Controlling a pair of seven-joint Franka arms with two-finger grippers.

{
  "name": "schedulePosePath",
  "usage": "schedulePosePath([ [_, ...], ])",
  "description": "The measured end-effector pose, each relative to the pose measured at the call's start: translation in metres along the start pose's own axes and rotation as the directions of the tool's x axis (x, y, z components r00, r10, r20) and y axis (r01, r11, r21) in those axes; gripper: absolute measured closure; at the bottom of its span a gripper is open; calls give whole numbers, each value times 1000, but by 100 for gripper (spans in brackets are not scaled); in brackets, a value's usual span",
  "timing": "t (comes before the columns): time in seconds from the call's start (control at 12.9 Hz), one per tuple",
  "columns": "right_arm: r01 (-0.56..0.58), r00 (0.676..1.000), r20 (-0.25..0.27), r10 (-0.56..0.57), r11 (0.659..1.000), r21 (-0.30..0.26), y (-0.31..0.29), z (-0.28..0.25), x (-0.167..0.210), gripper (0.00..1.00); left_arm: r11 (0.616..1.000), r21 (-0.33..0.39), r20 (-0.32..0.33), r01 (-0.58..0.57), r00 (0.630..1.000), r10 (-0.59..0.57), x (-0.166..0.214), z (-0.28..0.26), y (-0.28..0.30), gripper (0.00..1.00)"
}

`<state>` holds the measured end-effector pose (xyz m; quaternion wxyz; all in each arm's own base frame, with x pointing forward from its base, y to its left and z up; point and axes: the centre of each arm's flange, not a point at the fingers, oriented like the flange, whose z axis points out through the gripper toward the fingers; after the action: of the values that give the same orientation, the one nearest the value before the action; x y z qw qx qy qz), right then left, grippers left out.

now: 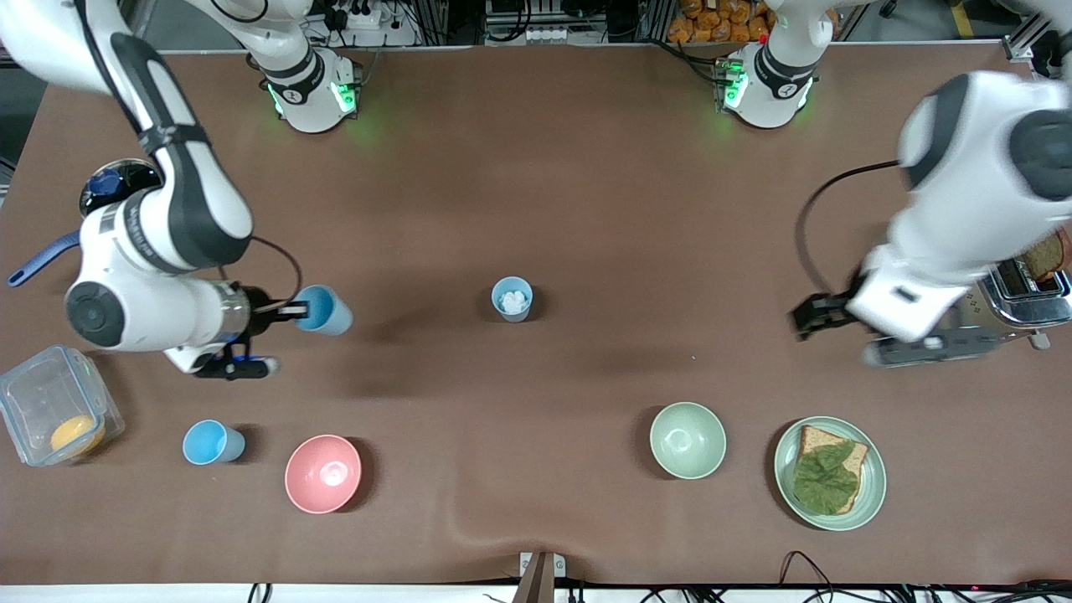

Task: Stack blue cups with both arms
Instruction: 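Withdraw the left gripper while the right gripper moves its cup above the placed cup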

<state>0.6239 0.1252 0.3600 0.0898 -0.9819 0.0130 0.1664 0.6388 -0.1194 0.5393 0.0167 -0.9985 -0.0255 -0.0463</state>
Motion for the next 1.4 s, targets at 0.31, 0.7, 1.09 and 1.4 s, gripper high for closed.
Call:
schedulePosePath([
  [0.31,110,992,-63,-110,994,-7,-108,10,-19,96,998,-3,27,-61,998,61,-8,-28,-50,0],
  [0.7,161,971,-172,-169,985,-58,-265,23,-79,96,998,-52,57,-45,997,48,-34,-71,-79,0],
  [1.09,258,930,-205,-304,940,-223,-314,95,-86,96,998,-47,67,-33,997,37,-50,-78,-79,0],
  [1.4,170,959,-186,-213,960,-223,-318,112,-89,96,999,-32,55,-41,998,43,-63,-89,-73,0],
])
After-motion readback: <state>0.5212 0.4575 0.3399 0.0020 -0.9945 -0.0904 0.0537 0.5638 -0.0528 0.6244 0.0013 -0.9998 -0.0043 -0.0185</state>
